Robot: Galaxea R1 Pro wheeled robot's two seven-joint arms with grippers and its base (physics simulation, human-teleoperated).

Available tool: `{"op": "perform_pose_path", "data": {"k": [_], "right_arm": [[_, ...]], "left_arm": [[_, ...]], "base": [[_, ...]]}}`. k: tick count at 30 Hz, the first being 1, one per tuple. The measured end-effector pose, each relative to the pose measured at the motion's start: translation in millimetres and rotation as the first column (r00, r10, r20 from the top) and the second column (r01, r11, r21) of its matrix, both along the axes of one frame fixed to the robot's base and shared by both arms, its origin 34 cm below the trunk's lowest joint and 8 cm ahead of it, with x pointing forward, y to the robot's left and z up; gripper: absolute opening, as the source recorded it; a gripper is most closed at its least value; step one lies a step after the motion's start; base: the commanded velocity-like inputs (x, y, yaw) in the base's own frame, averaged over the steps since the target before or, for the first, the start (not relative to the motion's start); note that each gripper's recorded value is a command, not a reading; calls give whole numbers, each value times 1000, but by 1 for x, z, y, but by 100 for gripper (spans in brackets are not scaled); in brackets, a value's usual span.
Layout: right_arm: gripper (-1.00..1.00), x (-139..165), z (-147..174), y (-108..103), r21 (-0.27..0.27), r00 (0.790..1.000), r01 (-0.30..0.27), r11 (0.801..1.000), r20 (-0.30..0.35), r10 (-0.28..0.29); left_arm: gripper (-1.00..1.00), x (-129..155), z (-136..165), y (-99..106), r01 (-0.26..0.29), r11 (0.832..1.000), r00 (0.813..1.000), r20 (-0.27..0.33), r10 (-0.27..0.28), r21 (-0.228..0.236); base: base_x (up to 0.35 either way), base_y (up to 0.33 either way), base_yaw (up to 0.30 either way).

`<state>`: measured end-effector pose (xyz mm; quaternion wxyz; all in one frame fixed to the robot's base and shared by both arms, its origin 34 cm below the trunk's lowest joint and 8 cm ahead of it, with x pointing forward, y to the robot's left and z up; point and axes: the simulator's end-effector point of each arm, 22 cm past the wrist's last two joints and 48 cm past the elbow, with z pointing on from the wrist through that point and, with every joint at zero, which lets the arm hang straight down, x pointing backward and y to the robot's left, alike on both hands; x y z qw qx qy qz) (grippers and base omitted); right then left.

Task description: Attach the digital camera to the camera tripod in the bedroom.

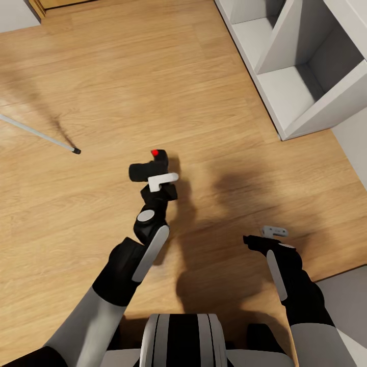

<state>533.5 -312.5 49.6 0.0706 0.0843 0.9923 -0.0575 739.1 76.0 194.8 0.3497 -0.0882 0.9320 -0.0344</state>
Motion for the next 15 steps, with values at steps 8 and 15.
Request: {"op": "perform_pose_path", "data": {"k": [8,15], "right_arm": [[100,0,0,0,0,1000,-1,1000,2,1],[100,0,0,0,-2,1000,-1,1000,2,1]], "left_arm": [[-100,-18,1,-33,115,993,991,-63,-116,-25],[-100,-57,8,-100,304,952,949,-75,-306,-33]], "base": [[0,0,0],[0,0,0]]}}
